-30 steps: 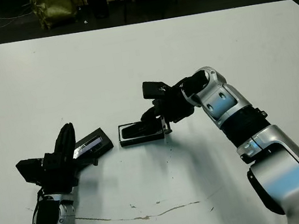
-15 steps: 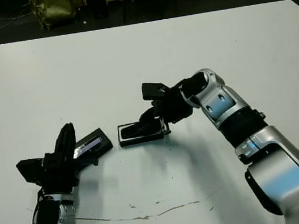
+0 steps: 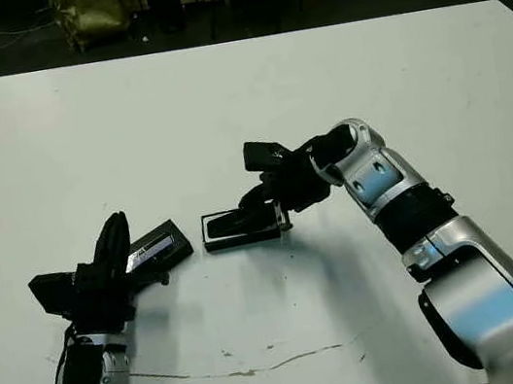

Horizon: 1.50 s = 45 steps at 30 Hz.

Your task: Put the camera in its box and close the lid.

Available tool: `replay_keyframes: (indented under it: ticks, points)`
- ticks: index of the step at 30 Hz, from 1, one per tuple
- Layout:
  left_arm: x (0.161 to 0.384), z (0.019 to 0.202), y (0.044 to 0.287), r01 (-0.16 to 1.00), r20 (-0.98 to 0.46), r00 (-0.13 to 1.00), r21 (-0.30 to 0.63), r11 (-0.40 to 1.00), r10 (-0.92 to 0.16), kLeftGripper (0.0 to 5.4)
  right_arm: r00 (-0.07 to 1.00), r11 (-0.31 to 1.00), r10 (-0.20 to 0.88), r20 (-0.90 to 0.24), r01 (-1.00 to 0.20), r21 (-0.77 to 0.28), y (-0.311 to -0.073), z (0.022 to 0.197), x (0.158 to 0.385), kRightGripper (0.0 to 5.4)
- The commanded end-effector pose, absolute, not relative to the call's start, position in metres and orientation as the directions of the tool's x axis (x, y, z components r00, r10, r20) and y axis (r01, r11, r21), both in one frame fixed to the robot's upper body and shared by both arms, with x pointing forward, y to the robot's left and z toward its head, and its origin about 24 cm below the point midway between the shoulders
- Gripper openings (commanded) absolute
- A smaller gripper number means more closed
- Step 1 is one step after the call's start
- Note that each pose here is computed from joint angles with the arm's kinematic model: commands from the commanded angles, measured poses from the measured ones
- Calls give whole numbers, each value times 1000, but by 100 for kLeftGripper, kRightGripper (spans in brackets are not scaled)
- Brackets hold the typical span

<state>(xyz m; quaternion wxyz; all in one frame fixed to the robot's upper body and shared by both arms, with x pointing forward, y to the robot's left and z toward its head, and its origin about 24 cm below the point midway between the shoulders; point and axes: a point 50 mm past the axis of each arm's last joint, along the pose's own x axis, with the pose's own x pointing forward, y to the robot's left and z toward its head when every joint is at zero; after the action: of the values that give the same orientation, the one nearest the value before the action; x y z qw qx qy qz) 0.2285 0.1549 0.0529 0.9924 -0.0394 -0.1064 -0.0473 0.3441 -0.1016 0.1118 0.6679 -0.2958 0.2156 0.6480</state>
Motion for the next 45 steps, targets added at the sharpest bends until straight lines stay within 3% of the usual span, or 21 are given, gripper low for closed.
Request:
replay_keyframes:
  ticks: [1, 16, 22, 26, 31, 34, 39, 45]
  points:
    - [227, 47, 156, 92, 176, 981, -75, 993, -78, 0, 51, -6, 735, -676, -997, -83, -103, 110, 346, 136]
    - [227, 47, 156, 97, 178, 980, -69, 993, -84, 0, 44, 14, 729, -683, -999, -49, -105, 114, 347, 464]
    - [227, 47, 156, 99, 180, 980, -78, 992, -83, 0, 53, 17, 729, -682, -998, -60, -106, 118, 348, 476]
    - [227, 48, 156, 99, 174, 981, -71, 993, -85, 0, 85, 30, 748, -658, -995, -95, -108, 127, 350, 537]
    - [228, 49, 156, 91, 180, 980, -60, 994, -79, 0, 171, 120, 811, -560, -985, -126, -118, 144, 354, 539]
    - [227, 50, 156, 92, 188, 979, -63, 994, -79, 0, 328, 264, 847, -417, -942, -206, -127, 154, 352, 519]
    - [228, 51, 157, 90, 189, 979, -71, 993, -75, 0, 543, 494, 825, -156, -828, -264, -144, 166, 341, 409]
    - [228, 52, 158, 89, 189, 979, -72, 993, -74, 0, 725, 680, 688, -7, -649, -340, -170, 169, 313, 277]
